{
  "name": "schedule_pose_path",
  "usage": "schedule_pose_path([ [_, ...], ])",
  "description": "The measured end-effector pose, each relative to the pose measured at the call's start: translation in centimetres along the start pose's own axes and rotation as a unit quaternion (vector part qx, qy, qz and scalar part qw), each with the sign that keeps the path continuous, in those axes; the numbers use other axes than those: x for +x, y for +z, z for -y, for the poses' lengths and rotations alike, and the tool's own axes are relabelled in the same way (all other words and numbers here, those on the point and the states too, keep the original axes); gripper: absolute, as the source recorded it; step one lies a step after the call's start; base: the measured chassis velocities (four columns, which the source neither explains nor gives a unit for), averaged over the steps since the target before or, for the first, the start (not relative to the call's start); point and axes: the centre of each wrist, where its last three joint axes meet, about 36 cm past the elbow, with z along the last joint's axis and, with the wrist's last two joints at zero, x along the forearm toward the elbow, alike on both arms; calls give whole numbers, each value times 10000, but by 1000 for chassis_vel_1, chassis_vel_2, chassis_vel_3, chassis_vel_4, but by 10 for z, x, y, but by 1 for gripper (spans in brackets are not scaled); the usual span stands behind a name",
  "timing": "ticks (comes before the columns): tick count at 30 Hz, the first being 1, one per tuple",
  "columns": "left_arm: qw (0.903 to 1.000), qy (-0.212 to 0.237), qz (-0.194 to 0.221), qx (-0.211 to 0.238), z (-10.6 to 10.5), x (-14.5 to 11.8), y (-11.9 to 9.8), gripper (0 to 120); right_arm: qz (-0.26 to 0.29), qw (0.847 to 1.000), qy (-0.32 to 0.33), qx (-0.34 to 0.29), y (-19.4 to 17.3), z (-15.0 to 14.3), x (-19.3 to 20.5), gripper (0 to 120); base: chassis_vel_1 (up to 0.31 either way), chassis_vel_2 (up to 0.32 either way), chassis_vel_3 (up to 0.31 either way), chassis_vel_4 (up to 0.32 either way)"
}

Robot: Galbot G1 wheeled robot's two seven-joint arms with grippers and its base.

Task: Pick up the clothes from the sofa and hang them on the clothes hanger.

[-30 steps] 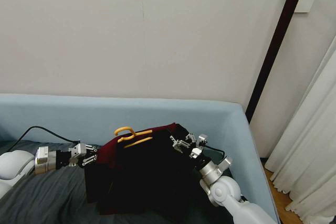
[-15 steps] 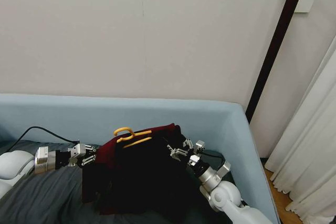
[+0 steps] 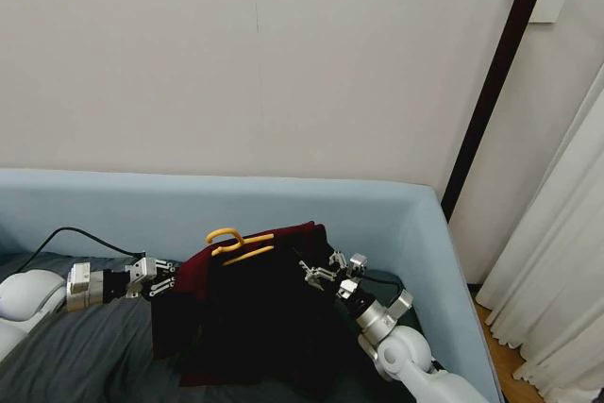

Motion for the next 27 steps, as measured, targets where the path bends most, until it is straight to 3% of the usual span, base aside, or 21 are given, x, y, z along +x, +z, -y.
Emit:
schedule_pose_path([
  [23, 10000, 36, 44, 7, -1, -5, 2, 1, 89, 9988, 490, 39, -4, 10, -2, 100, 0, 0, 0, 0],
  [27, 10000, 56, 59, 17, 0, -9, 3, 1, 97, 9992, 387, 31, -4, 8, -4, 87, 0, 0, 0, 0],
])
